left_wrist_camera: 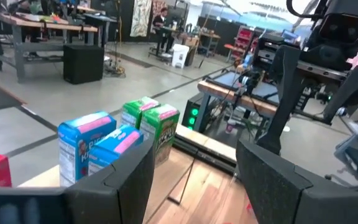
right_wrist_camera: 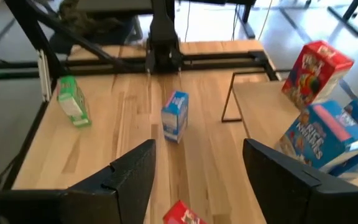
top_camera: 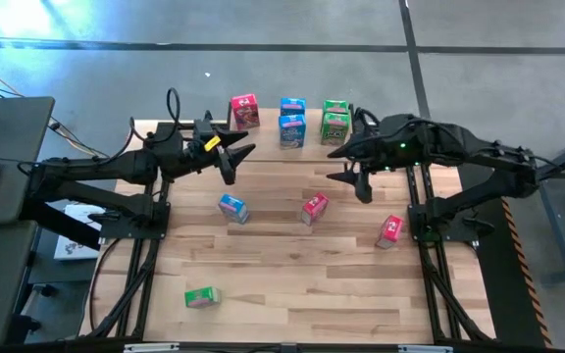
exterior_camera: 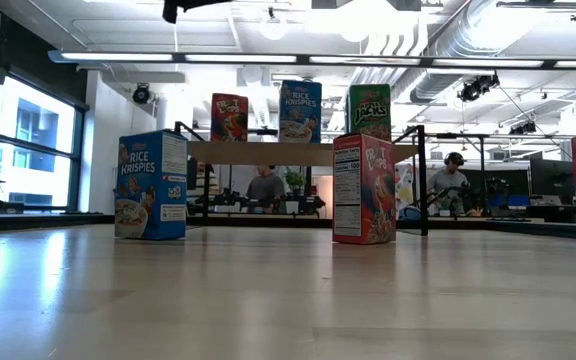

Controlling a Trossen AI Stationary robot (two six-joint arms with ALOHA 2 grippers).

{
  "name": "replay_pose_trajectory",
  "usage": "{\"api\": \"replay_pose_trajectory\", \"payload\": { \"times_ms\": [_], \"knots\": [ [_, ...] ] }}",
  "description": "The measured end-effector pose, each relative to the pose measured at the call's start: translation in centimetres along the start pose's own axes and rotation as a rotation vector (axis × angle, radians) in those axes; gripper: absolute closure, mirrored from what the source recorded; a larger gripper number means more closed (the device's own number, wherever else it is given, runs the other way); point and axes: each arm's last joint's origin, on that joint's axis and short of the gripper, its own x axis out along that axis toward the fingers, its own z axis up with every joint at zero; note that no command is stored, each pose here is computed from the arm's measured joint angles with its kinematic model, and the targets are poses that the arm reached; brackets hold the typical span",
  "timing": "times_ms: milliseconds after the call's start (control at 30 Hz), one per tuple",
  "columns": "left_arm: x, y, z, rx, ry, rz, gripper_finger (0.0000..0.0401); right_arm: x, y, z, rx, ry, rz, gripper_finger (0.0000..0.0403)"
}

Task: Stack cereal on shelf
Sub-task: Put the red cereal box on the shelf aligned with the other red cereal box

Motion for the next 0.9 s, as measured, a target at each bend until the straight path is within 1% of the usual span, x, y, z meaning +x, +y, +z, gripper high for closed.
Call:
{"api": "replay_pose_trajectory", "payload": {
  "times_ms": [133, 300, 533, 667, 900],
  "knots": [
    [0.0, 0.0, -0.2, 0.007, 0.026, -0.02, 0.0185, 1.4, 0.1, -0.6, -0.009, 0.092, 0.014, 0.0166],
    [0.0, 0.0, -0.7, 0.022, 0.073, -0.022, 0.0185, 3.7, 0.1, -1.6, -0.089, 0.226, 0.024, 0.0166],
    [-0.1, 0.3, -1.5, 0.047, 0.151, -0.003, 0.0185, 7.1, 0.3, -2.4, -0.2, 0.319, 0.097, 0.0166],
    [-0.2, 0.4, -1.9, 0.022, 0.194, 0.012, 0.0185, 8.7, 0.5, -2.9, -0.249, 0.357, 0.147, 0.0166],
    [-0.2, 0.5, -2.1, 0.019, 0.22, 0.019, 0.0185, 10.5, 0.5, -4.2, -0.329, 0.474, 0.193, 0.0167]
  ]
}}
